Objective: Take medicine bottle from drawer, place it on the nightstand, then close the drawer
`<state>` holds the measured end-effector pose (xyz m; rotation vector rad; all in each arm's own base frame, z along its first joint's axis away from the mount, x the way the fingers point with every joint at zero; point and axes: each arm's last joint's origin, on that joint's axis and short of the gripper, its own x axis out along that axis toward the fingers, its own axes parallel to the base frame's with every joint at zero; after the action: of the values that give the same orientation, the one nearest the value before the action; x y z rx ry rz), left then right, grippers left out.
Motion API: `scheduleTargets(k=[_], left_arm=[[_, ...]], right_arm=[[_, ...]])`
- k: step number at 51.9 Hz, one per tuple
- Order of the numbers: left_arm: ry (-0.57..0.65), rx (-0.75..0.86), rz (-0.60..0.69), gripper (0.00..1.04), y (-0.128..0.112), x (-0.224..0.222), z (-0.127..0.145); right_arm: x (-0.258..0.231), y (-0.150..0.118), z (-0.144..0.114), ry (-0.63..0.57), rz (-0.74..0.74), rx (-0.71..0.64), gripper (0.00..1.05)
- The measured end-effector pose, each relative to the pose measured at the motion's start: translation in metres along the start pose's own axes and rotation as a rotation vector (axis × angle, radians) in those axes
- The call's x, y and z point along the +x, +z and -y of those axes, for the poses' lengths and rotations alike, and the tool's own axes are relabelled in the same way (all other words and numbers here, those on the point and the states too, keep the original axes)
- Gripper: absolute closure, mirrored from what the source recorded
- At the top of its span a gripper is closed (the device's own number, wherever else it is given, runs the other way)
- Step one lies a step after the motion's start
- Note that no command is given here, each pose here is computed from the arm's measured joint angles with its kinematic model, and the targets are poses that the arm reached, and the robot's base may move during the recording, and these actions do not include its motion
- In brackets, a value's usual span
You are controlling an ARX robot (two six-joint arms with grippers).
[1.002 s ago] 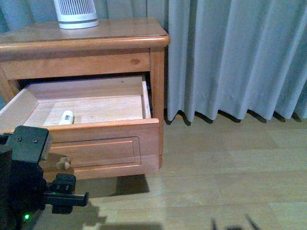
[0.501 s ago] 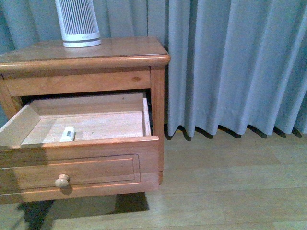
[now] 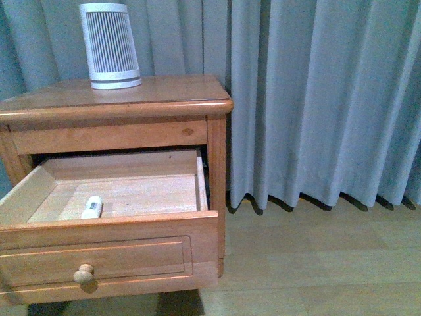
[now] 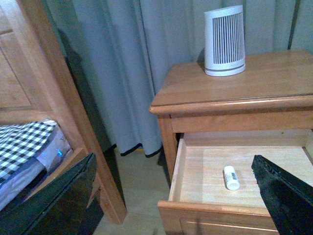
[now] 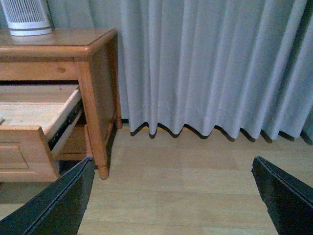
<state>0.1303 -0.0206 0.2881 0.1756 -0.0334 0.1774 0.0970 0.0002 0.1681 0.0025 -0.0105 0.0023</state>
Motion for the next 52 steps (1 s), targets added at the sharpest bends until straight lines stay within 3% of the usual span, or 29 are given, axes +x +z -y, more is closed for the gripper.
scheduleTargets(k=[7, 20, 27, 52], left_arm=[[-0.183, -0.109, -0.027, 0.34, -0.039, -0.029, -0.002], [-0.177, -0.161, -0.036, 0.76, -0.116, -0.037, 0.008], [-0.193, -0.168, -0.028, 1.01, -0.121, -0.037, 0.006], [-0.180, -0.172, -0.028, 1.02, -0.123, -0.035, -0.005]], right_arm=[[0.000, 0.000, 0.000, 0.000, 0.000, 0.000, 0.07], [0.000, 0.000, 0.000, 0.000, 0.000, 0.000, 0.07], [0.000, 0.000, 0.000, 0.000, 0.000, 0.000, 0.07], [0.000, 0.000, 0.000, 0.000, 0.000, 0.000, 0.07]])
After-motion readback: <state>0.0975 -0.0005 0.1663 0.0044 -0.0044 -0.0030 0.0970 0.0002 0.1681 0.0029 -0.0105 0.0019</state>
